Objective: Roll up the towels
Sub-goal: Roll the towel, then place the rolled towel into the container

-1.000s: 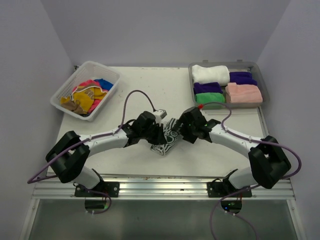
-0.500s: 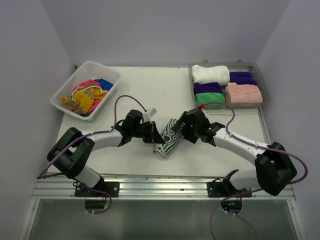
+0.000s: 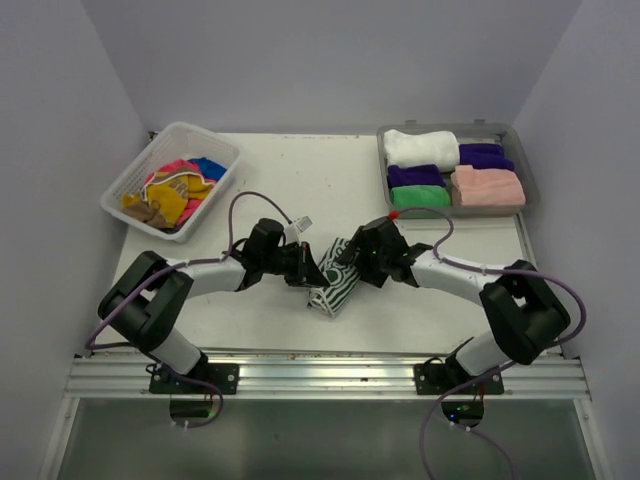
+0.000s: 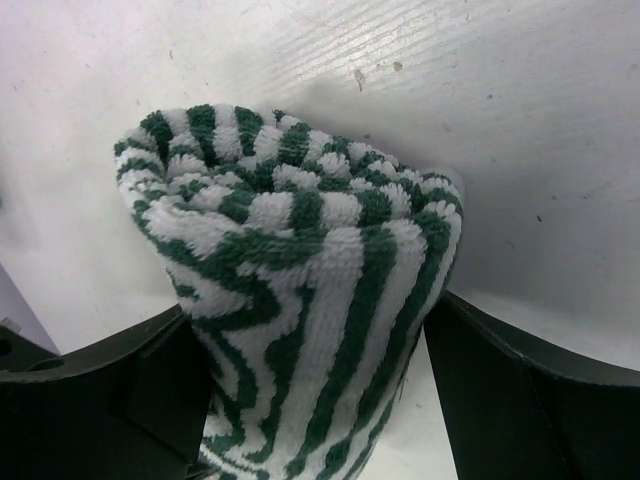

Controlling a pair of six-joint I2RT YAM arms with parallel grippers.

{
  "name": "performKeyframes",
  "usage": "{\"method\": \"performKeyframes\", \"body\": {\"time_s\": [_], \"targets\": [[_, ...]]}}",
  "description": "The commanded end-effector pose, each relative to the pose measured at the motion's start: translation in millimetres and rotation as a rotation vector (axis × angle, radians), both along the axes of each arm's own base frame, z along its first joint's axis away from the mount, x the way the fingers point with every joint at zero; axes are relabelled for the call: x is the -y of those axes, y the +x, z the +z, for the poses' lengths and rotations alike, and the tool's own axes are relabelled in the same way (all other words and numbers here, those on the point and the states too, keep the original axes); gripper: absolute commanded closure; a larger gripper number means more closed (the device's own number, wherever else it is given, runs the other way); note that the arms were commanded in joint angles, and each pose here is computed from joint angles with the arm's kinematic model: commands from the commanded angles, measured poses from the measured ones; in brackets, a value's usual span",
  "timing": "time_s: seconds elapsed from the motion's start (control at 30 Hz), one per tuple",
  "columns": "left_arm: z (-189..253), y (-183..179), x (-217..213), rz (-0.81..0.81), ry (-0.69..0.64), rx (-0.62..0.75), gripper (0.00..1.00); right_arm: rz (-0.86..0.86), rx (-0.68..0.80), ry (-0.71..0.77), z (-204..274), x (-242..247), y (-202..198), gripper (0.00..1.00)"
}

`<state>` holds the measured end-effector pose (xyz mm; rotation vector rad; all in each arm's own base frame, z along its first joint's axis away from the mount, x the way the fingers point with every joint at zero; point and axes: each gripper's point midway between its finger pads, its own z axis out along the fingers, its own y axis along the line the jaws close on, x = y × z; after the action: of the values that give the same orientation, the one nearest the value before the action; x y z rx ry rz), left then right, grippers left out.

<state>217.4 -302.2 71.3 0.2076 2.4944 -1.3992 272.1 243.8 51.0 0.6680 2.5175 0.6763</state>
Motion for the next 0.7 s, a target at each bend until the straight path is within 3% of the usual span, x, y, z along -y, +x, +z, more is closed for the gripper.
{"method": "performKeyframes", "body": {"time_s": [0.0,0.2,0.67], "targets": [[0.5,-2.2,0.2,-0.019,-0.029,-0.019,0.99,0.017,-0.023,0.027,-10.6,-13.5,4.6,0.20],[-8.6,-5.0,-4.9,-0.023,-0.004,-0.038,0.91,0.021,-0.069,0.008,-30.2,-17.0,2.5,0.21],[-19.8,-5.2,-11.1,-0.016,0.041,-0.046,0.93,0.111,-0.023,-0.022,-10.6,-23.0,-3.0,0.14]]}}
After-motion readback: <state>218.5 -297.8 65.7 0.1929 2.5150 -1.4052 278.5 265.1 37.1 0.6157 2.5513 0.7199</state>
